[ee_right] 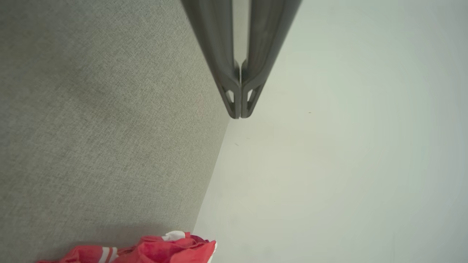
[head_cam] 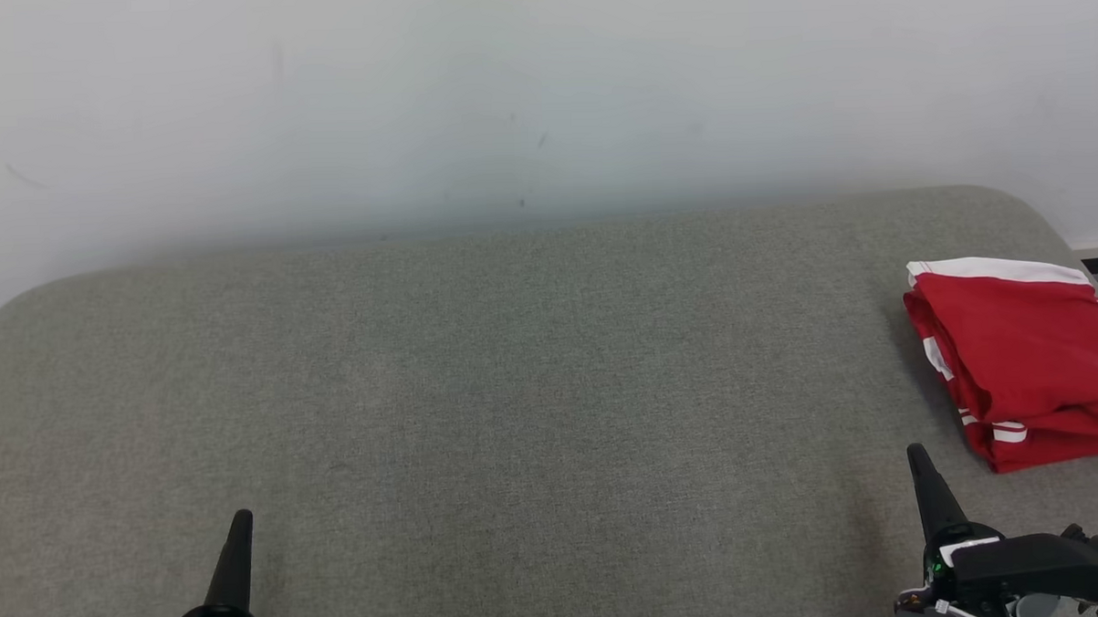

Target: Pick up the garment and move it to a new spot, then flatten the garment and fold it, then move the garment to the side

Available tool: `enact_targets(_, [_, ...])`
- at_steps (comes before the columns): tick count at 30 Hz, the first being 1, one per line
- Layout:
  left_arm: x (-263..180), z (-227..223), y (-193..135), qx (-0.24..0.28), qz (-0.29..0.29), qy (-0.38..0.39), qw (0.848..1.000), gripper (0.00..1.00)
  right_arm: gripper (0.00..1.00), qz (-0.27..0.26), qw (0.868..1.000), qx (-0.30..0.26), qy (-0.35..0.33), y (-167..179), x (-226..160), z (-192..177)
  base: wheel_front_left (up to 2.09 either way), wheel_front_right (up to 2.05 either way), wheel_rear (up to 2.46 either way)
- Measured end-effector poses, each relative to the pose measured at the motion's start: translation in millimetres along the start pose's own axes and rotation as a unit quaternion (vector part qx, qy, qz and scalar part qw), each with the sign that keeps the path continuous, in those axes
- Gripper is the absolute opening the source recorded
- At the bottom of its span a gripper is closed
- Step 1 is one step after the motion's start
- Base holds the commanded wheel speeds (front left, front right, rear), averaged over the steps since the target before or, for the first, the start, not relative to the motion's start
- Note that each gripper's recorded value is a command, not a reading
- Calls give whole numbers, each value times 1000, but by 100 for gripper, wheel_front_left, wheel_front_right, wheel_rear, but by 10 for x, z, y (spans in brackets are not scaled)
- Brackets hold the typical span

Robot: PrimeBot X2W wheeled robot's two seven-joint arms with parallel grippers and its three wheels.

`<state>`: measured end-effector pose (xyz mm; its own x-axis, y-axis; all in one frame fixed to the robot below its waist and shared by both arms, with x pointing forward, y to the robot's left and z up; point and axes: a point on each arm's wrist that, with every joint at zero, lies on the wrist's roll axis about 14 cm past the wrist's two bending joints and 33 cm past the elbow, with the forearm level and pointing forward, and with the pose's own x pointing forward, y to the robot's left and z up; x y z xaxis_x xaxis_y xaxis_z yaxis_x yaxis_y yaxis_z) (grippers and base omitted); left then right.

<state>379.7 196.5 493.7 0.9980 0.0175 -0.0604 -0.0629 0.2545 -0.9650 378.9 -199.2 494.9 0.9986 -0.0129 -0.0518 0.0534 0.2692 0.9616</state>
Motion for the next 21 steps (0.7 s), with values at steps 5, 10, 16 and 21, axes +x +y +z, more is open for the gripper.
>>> enact_targets(5, [9,2,-8,-18,-2,2,1000,0,0,4,1000,22,0,18,13,7,0,0,0])
enact_targets(10, [18,5,-16,-39,-5,4,999,0,0,7,999,40,0,32,26,14,0,0,0])
enact_targets(16, [41,16,-50,-62,-11,4,998,0,0,11,998,64,0,52,41,23,0,0,0])
enact_targets(21, [50,22,-63,-78,-15,5,997,0,0,13,996,83,1,61,52,27,0,0,0])
